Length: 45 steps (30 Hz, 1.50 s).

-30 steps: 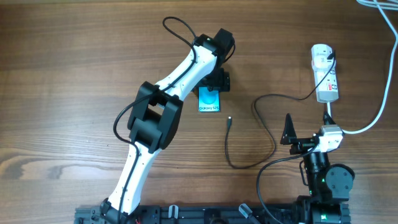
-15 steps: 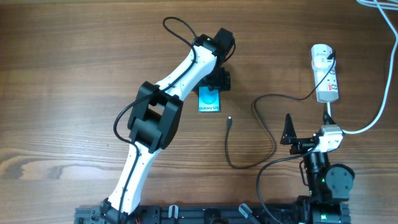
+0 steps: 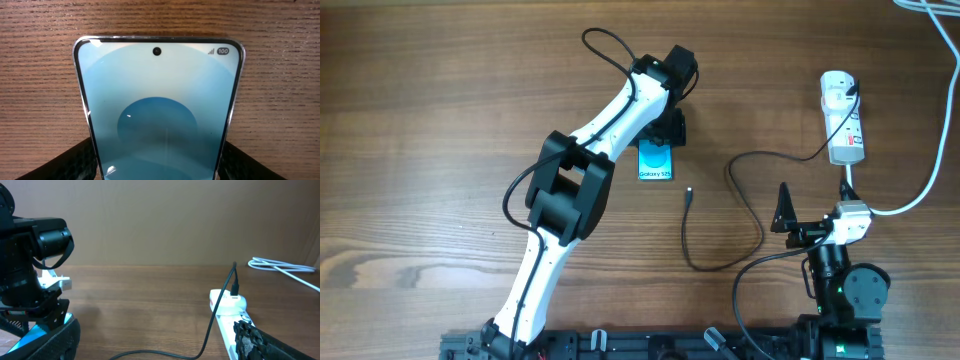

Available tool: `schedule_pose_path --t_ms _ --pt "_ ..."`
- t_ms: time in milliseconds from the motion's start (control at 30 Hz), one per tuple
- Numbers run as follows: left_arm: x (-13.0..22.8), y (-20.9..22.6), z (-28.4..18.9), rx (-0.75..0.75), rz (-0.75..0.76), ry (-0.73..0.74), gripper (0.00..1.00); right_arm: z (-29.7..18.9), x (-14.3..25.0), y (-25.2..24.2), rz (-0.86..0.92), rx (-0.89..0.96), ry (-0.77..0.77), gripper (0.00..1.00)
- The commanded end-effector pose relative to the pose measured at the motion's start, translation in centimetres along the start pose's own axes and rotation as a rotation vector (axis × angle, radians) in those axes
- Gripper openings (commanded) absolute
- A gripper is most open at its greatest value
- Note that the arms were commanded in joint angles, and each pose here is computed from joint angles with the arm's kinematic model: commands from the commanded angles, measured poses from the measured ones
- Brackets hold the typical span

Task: Plug charger to phone and switch on socket
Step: 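Lower the left gripper onto the phone and close on it, then lift the phone off the table with the left gripper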

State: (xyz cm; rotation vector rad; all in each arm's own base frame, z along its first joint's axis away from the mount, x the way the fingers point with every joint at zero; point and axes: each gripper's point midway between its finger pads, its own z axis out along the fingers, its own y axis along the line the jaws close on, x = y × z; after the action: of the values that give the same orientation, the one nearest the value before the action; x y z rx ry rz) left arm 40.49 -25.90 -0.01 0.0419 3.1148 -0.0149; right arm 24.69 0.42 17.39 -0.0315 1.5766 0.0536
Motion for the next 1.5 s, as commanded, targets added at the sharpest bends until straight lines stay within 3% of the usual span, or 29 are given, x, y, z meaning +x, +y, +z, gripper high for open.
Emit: schedule_pose_path --t_ms 0,567,700,1000,1067,1100,1133,1467 --pt "0.8 -0.2 1.3 0.004 -0.001 0.047 0.74 0.0 -0.2 -0.1 -0.012 0.006 -0.010 1.00" --pt "1.5 0.0 -7.9 0.065 0.000 -0.026 0.72 0.0 0.0 -0.1 -0.011 0.006 -0.001 1.00" --pt "1.9 -0.1 -7.2 0.058 0.005 -0.013 0.71 0.0 0.0 -0.1 -0.011 0.006 -0.001 1.00" --pt "4.6 0.8 0.5 0.026 -0.019 0.040 0.72 0.0 0.0 -0.1 -0.011 0.006 -0.001 1.00" --pt "4.6 0.8 1.1 0.029 -0.019 0.033 0.76 0.0 0.0 -0.1 -0.011 0.006 -0.001 1.00" --pt "4.7 0.9 1.2 0.028 -0.019 0.035 0.91 0.0 0.0 -0.1 -0.011 0.006 -0.001 1.00" --pt "4.7 0.9 1.2 0.028 -0.019 0.035 1.00 0.0 0.0 -0.1 -0.011 0.006 -0.001 1.00" --pt "5.7 1.6 1.1 -0.004 -0.047 0.077 1.00 0.0 0.0 -0.1 -0.011 0.006 -0.001 1.00"
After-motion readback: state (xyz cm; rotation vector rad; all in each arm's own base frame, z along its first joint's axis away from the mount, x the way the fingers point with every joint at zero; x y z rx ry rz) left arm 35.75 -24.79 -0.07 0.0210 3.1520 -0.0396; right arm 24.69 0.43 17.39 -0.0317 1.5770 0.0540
